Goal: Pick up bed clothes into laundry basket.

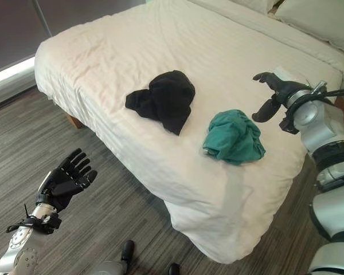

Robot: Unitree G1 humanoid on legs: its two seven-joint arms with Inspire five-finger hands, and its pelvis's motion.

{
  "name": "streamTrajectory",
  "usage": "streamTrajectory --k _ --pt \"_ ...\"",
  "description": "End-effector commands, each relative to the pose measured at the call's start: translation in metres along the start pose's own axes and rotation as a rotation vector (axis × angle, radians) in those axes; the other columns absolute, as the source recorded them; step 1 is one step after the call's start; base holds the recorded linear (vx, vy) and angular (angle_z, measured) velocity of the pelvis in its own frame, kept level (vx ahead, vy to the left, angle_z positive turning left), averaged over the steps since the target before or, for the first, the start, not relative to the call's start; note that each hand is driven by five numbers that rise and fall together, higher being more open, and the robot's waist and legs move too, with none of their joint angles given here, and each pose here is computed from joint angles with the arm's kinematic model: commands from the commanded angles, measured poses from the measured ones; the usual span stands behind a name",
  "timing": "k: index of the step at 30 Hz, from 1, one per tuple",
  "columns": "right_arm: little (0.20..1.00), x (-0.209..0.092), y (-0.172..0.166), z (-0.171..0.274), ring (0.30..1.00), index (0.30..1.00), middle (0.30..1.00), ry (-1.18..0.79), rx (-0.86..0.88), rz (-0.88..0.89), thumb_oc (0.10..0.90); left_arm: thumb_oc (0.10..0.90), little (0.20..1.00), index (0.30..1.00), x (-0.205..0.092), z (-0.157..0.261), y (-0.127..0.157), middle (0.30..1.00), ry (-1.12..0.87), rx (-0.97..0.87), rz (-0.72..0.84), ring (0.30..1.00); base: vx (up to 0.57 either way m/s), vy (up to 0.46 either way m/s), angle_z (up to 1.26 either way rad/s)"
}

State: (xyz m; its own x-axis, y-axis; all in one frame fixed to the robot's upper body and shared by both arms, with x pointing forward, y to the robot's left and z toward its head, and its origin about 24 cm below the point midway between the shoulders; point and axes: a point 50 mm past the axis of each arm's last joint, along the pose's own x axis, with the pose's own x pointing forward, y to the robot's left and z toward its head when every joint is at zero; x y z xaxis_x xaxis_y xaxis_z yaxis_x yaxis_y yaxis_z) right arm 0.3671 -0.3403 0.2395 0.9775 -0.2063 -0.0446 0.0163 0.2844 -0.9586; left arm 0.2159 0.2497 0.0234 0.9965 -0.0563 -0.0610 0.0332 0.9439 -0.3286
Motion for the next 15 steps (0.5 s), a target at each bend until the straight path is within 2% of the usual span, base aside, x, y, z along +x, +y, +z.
streamTrajectory --k 1,5,6,7,10,11,12,15 --pt "0.9 -0.007 -0.056 0.011 0.9 0.9 0.9 -0.051 0.074 -0.216 0.8 0.8 0.9 0.9 0.012 0.049 -0.026 0.9 -0.225 0.054 -0.155 0.9 0.0 0.0 0.0" --pt "0.9 -0.002 -0.028 0.004 0.9 0.9 0.9 -0.032 0.161 -0.173 0.8 0.8 0.9 0.9 0.016 0.051 -0.03 0.9 -0.24 0.046 -0.163 0.9 -0.03 -0.003 0.03" --pt "0.9 0.001 -0.01 -0.005 0.9 0.9 0.9 0.012 0.193 -0.129 0.8 0.8 0.9 0.9 0.018 0.052 -0.029 0.9 -0.242 0.051 -0.156 0.9 -0.04 -0.017 0.09" --pt "0.9 0.001 -0.01 -0.005 0.9 0.9 0.9 0.012 0.193 -0.129 0.8 0.8 0.9 0.9 0.018 0.052 -0.029 0.9 -0.241 0.052 -0.156 0.9 -0.04 -0.012 0.04" --pt "0.9 0.001 0.038 -0.025 0.9 0.9 0.9 0.101 0.291 -0.063 0.8 0.8 0.9 0.9 0.014 0.056 -0.026 0.9 -0.257 0.056 -0.135 0.9 -0.01 0.003 0.02" --pt "0.9 0.001 0.039 -0.026 0.9 0.9 0.9 0.102 0.292 -0.062 0.8 0.8 0.9 0.9 0.014 0.056 -0.026 0.9 -0.256 0.057 -0.135 0.9 -0.01 -0.012 0.09" --pt "0.9 -0.005 0.072 -0.04 0.9 0.9 0.9 0.149 0.353 -0.007 0.8 0.8 0.9 0.9 0.01 0.058 -0.02 0.9 -0.273 0.048 -0.103 0.9 0.0 -0.018 0.08" --pt "0.9 -0.018 0.108 -0.061 0.9 0.9 0.9 0.226 0.409 0.054 0.8 0.8 0.9 0.9 0.002 0.056 -0.009 0.9 -0.276 0.03 -0.038 0.9 0.0 -0.005 0.01"
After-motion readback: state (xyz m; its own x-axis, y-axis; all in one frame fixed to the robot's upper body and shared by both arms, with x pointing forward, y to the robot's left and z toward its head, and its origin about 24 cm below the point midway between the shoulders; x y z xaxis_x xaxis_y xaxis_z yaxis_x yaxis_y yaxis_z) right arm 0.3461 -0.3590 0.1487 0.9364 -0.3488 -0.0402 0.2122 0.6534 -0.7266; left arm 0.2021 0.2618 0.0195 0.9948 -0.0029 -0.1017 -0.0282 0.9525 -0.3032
